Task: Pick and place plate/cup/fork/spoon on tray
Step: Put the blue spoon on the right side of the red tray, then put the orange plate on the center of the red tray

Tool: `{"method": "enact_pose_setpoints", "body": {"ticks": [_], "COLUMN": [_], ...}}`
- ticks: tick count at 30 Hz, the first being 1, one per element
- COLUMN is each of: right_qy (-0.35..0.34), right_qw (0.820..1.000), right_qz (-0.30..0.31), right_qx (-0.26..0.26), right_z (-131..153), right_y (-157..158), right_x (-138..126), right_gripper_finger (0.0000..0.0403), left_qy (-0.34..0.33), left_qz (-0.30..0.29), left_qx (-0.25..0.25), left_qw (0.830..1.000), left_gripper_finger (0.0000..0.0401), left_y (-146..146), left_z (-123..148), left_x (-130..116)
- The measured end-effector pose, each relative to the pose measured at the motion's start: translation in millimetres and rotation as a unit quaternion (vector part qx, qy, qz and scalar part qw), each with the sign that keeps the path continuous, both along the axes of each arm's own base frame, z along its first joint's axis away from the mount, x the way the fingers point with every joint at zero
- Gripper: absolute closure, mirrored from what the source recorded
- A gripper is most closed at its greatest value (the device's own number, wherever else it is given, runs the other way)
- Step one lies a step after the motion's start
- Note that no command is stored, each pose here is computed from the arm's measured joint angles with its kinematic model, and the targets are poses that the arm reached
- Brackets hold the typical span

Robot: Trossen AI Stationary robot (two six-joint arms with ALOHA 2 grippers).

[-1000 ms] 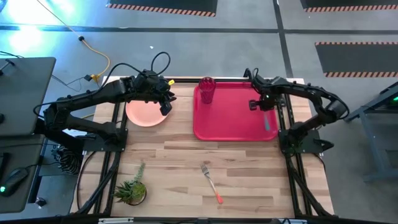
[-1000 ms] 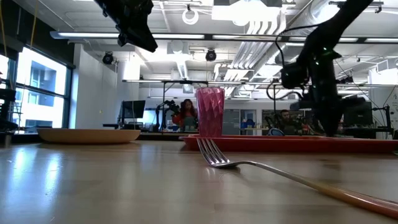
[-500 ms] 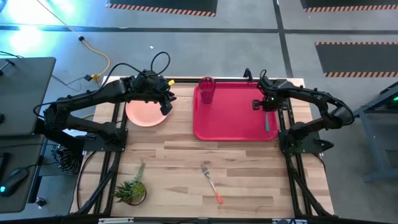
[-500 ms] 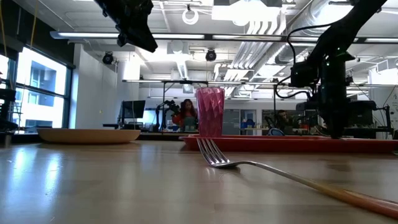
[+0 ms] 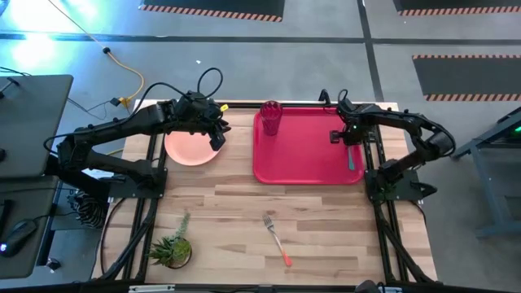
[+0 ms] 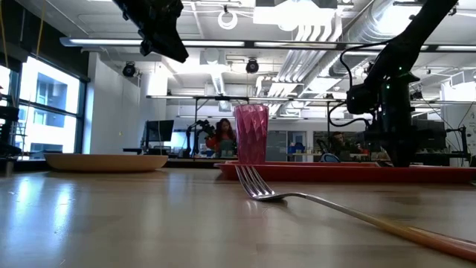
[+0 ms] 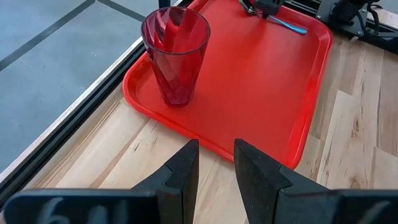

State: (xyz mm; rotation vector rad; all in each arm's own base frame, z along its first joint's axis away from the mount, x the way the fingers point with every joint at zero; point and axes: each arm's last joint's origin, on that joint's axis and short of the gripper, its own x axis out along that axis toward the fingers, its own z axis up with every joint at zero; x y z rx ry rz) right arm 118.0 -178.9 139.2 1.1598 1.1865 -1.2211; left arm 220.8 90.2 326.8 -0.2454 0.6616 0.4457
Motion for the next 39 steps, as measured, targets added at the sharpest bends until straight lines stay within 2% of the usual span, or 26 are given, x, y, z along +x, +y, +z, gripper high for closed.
{"method": "enact_pose_setpoints", "body": {"ticks": [7, 19, 28, 35, 39], "right_qy": [0.002, 0.007, -0.001, -0.032, -0.035], "right_qw": [1.000, 1.000, 1.000, 0.999, 0.999], "right_qz": [0.001, 0.001, 0.005, 0.011, 0.031], "right_qx": [0.000, -0.002, -0.020, 0.010, 0.007], "right_z": [0, 2, 32, 46, 53], "right_y": [0, 1, -7, -8, -2], "right_x": [0, -1, 5, 10, 21], "right_gripper_finger": [0.0392, 0.0334, 0.0332, 0.0331, 0.0331], "left_qy": [0.000, 0.000, 0.000, 0.013, 0.024], "left_qz": [0.000, 0.000, 0.000, 0.016, 0.021], "left_qx": [0.000, 0.000, 0.000, 0.009, 0.003], "left_qw": [1.000, 1.000, 1.000, 1.000, 0.999], "left_gripper_finger": [0.0311, 0.0311, 0.0311, 0.0311, 0.0303], "left_y": [0, 0, 0, 1, 1], "left_z": [0, 0, 0, -1, -3], "left_x": [0, 0, 0, -2, -3]}}
